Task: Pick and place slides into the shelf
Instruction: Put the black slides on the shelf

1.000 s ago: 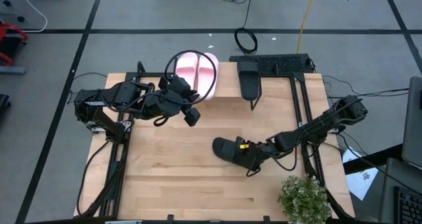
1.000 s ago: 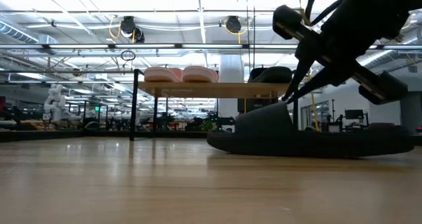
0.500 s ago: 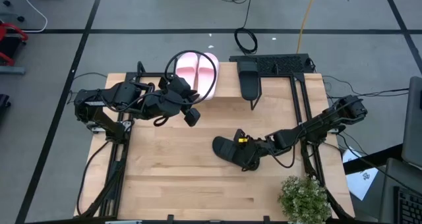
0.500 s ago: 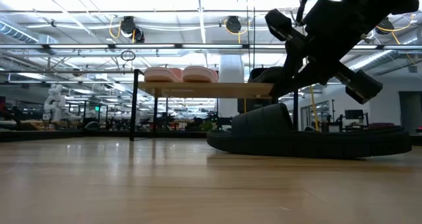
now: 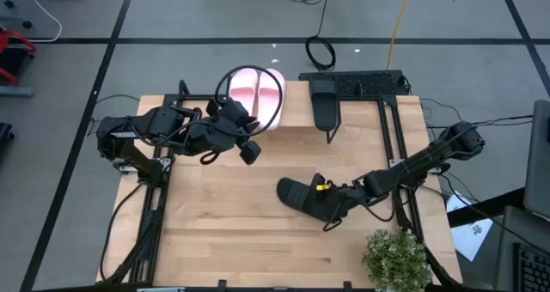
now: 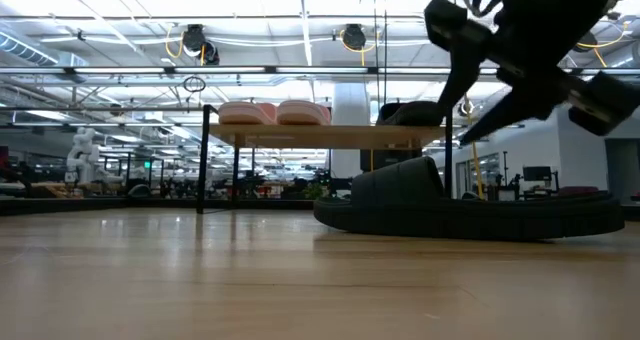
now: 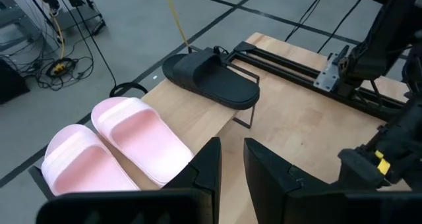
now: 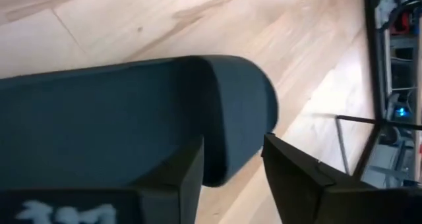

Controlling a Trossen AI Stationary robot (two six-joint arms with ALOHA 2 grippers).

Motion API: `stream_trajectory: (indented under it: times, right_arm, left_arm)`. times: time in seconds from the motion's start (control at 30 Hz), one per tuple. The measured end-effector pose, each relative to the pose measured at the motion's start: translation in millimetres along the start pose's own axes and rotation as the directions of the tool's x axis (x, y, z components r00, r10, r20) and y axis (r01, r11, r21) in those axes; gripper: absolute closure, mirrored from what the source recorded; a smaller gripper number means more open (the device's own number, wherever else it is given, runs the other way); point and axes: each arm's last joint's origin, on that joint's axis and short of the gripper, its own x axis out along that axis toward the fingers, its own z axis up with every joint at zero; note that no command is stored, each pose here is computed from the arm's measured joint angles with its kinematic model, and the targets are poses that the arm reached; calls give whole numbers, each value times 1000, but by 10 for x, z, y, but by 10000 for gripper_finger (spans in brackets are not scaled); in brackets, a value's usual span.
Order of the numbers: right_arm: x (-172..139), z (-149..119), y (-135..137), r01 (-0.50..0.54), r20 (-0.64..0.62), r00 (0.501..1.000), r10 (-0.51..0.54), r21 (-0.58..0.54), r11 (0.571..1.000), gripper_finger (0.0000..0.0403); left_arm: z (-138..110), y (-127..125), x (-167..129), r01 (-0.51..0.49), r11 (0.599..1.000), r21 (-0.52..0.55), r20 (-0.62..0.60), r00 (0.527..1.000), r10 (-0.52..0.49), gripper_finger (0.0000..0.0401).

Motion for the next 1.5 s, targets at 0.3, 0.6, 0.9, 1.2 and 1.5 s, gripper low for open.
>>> stream_trajectory:
  times: [0.3,0.6,0.9,1.2,1.5]
  right_arm:
    - [233,6,39,-4,-20,1000,4,1,1000,244]
    - [488,-45,28,69,-102,992,-69,-3,998,281]
    - [467,-44,10,138,-166,975,-149,-74,988,392]
    - [-9,125,-566,365,-244,891,-382,-115,924,400]
    - [-543,26,-1480,536,-530,740,-414,93,839,401]
  left_arm:
    - [3,4,0,-15,1000,2,9,1000,15,339]
    - [6,3,1,-14,1000,-6,11,1000,14,339]
    - [6,2,0,-13,1000,-6,12,1000,13,339]
    - [7,2,0,-13,1000,5,12,1000,13,339]
    - [-27,50,-27,-46,997,62,-11,999,47,339]
